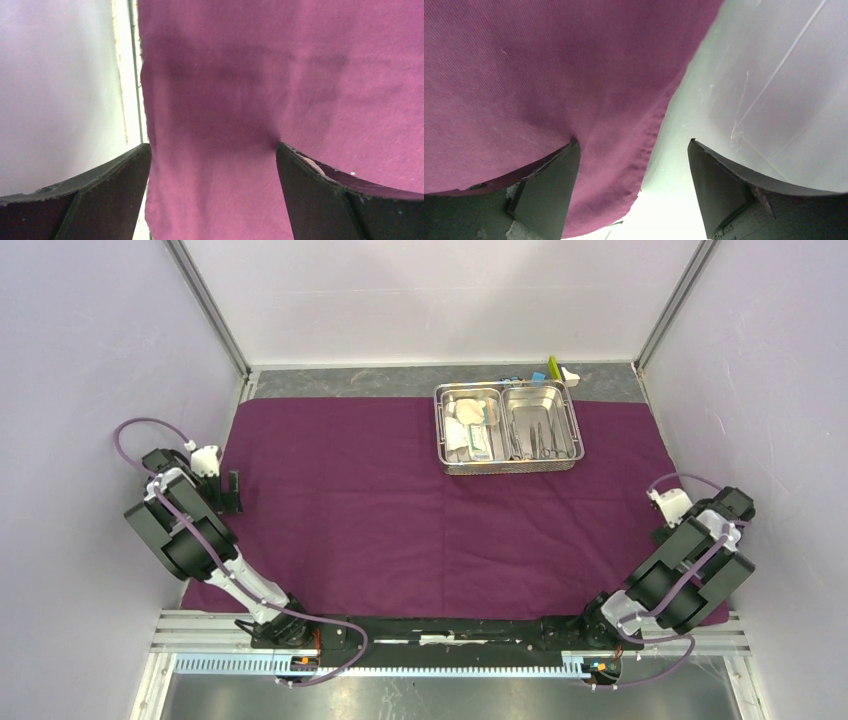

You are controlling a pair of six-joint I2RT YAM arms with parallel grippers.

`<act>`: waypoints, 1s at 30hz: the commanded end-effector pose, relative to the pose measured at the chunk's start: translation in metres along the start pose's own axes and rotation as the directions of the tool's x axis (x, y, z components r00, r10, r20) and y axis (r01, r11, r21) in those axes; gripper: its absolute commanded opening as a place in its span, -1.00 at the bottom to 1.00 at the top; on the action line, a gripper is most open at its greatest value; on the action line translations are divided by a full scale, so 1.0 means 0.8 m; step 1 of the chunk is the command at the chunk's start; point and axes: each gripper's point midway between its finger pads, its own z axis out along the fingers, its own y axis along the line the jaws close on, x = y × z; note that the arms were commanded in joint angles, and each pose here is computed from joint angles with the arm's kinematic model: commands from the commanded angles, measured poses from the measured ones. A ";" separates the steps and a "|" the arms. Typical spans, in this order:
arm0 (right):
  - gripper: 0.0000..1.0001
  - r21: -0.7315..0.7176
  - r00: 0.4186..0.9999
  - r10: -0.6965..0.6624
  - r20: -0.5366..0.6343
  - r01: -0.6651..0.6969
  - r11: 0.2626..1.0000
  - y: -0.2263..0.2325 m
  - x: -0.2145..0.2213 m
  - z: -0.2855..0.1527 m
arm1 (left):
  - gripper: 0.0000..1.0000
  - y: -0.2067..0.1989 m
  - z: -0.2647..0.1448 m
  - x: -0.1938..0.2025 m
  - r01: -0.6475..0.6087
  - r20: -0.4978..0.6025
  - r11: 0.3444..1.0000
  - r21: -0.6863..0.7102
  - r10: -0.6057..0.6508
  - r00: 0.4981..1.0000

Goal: Open and lay out the surgical kit
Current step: Smooth out the surgical kit at the center of the board, then pick up the medical item from the container.

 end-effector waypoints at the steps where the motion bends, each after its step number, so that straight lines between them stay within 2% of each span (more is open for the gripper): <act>1: 0.75 -0.034 0.998 -0.068 -0.016 0.068 0.997 0.029 0.027 0.001 | 1.00 0.020 -0.032 -0.013 -0.030 0.039 0.996 -0.089 0.034 0.999; 5: 0.75 -0.033 0.997 -0.062 -0.037 0.061 0.998 0.039 0.046 0.003 | 1.00 0.023 -0.046 -0.026 -0.026 0.065 0.995 -0.100 0.032 0.997; 11: 0.75 -0.031 0.999 -0.041 -0.032 0.040 0.999 0.025 0.060 -0.011 | 1.00 0.026 -0.073 -0.050 -0.017 0.124 0.992 -0.127 0.033 0.992; 14: 0.76 -0.053 0.996 -0.032 0.085 0.036 0.998 0.022 0.032 -0.026 | 1.00 0.011 -0.092 -0.066 -0.012 0.188 0.996 -0.090 0.029 0.982; 19: 0.79 -0.124 0.937 0.021 0.350 0.025 0.992 0.009 -0.057 -0.080 | 1.00 -0.039 -0.122 -0.100 -0.004 0.301 1.000 0.031 -0.005 0.954; 22: 0.80 -0.128 0.874 0.014 0.485 0.055 0.990 0.016 -0.135 -0.112 | 1.00 -0.084 -0.135 -0.123 -0.037 0.348 0.996 0.083 0.006 0.937; 25: 0.81 -0.074 0.794 -0.009 0.608 0.068 0.995 0.026 -0.221 -0.142 | 1.00 -0.138 -0.143 -0.148 -0.080 0.395 0.987 0.139 0.019 0.919; 30: 0.77 -0.085 0.673 0.019 0.739 0.065 0.994 0.049 -0.342 -0.183 | 1.00 -0.222 -0.146 -0.181 -0.160 0.435 0.966 0.203 0.057 0.899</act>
